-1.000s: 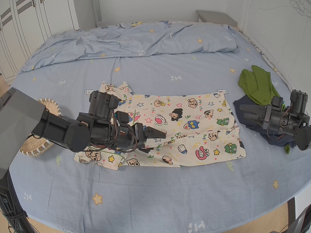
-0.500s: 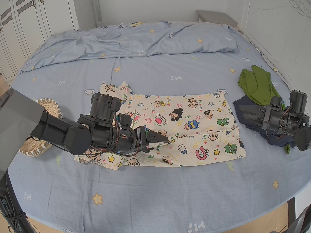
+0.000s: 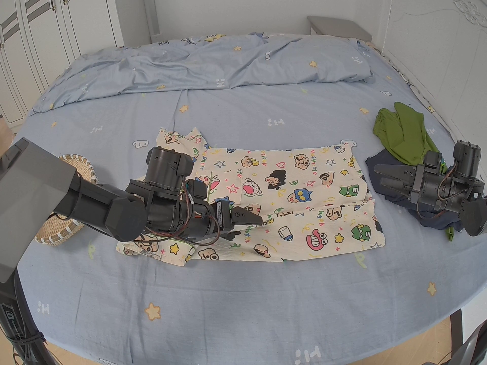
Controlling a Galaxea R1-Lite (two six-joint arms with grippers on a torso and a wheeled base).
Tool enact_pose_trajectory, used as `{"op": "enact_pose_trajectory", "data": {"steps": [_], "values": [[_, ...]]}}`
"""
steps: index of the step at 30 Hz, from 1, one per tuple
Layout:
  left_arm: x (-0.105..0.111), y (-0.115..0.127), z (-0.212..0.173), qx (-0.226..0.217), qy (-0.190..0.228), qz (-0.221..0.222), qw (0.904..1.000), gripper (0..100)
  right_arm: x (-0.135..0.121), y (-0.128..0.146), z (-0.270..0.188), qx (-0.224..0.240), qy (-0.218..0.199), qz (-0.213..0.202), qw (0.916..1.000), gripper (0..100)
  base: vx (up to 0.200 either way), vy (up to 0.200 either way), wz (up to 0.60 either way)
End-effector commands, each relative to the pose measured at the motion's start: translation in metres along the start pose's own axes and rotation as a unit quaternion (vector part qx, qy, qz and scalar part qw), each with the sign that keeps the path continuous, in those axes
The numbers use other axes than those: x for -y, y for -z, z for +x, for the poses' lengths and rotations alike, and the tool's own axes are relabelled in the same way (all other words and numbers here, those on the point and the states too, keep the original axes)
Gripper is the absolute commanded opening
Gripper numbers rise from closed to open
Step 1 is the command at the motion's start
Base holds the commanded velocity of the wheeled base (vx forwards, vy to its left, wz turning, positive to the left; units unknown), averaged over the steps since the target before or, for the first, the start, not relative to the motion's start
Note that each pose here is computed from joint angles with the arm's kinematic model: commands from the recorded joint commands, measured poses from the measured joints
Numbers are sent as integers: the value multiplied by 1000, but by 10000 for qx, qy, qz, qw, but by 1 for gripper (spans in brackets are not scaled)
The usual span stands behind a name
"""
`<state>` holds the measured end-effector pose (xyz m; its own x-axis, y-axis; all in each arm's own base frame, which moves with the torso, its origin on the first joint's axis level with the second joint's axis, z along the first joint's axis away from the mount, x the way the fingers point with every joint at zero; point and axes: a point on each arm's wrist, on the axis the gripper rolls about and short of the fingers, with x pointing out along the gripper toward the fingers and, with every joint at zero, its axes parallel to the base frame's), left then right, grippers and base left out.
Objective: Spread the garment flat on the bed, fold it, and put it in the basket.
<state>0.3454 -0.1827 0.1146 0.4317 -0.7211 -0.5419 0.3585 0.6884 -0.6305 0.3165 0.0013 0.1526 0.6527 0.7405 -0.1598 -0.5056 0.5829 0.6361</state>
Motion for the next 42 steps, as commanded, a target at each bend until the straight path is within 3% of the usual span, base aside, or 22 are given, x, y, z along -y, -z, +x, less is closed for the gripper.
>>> {"op": "enact_pose_trajectory", "data": {"steps": [1, 14, 24, 29, 34, 38, 41, 42], "values": [[-8, -7, 16, 185, -312, 73, 9993, 100, 0, 0, 0, -6, 0, 5, 10000, 100, 0, 0, 0], [-7, -24, 21, 619, -283, 241, 9974, 100, 0, 2, 2, -39, -24, 11, 10000, 100, 0, 0, 0], [-3, -22, 17, 638, -220, 192, 9975, 100, 0, 2, 2, -44, -22, 16, 10000, 100, 0, 0, 0], [31, -19, -17, 951, 202, 272, 9949, 100, -1, 1, 1, -22, -25, 2, 10000, 100, 0, 0, 0], [44, -11, -36, 1392, 614, 222, 9881, 100, -4, -2, -3, 50, -14, -35, 10000, 100, 0, 0, 0], [33, 3, -43, 1623, 697, 11, 9843, 100, -10, -2, -8, 81, -22, -69, 9999, 100, 0, 0, 0], [18, 9, -64, 1820, 592, -304, 9810, 100, -15, 1, -12, 76, -28, -71, 9999, 100, 0, 0, 0], [3, 19, -82, 1889, 457, -560, 9793, 100, -20, 6, -17, 58, -35, -53, 10000, 100, 0, 0, 0]]}}
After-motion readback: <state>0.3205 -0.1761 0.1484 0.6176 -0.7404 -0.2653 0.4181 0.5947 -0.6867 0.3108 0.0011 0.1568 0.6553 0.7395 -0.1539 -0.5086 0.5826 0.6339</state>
